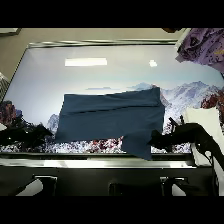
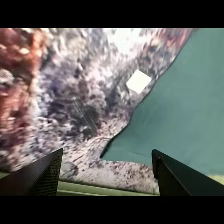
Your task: Fold the clothes and pants, and hang the long-sleeved shirts on hangers.
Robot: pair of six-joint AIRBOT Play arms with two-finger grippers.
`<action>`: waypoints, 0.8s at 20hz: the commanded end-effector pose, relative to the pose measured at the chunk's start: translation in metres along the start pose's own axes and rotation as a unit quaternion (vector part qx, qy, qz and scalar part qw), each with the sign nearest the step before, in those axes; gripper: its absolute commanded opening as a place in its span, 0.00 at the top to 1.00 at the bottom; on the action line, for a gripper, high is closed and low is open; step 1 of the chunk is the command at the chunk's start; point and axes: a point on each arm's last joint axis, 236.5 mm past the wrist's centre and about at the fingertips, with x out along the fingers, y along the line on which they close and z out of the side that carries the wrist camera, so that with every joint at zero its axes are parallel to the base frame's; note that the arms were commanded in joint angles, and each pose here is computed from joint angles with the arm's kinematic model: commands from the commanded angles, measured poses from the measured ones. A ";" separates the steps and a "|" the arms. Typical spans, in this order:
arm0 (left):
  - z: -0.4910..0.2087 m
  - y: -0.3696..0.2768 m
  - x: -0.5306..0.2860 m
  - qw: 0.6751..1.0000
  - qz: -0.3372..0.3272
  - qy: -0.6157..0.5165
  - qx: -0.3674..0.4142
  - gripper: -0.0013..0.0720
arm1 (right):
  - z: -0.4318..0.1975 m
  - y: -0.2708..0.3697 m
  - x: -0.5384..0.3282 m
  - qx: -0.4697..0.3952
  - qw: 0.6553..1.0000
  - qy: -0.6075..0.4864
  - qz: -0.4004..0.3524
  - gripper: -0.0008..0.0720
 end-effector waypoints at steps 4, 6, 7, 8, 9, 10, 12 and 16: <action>-0.011 -0.014 0.027 0.997 -0.052 0.043 0.024 0.17 | -0.002 0.008 -0.010 -0.011 1.000 -0.015 0.006 0.95; -0.015 -0.016 0.034 0.997 -0.050 0.056 0.034 0.17 | -0.002 0.009 -0.011 -0.014 1.000 -0.017 0.007 0.95; -0.017 -0.017 0.037 0.996 -0.050 0.063 0.037 0.17 | -0.002 0.010 -0.013 -0.016 1.000 -0.020 0.008 0.95; -0.020 -0.018 0.040 0.996 -0.049 0.069 0.040 0.17 | -0.002 0.011 -0.014 -0.016 1.000 -0.024 0.009 0.95; -0.022 -0.019 0.043 0.995 -0.047 0.075 0.044 0.17 | -0.001 0.013 -0.017 -0.016 0.999 -0.030 0.010 0.95; -0.024 -0.021 0.044 0.995 -0.047 0.078 0.047 0.22 | -0.001 0.015 -0.019 -0.017 0.999 -0.035 0.012 0.95; -0.026 -0.024 0.044 0.994 -0.049 0.083 0.049 0.96 | -0.001 0.017 -0.024 -0.021 0.999 -0.046 0.012 0.95; -0.033 -0.038 0.028 0.992 -0.066 0.094 0.050 0.96 | -0.002 0.014 -0.037 -0.013 0.997 -0.071 -0.005 0.96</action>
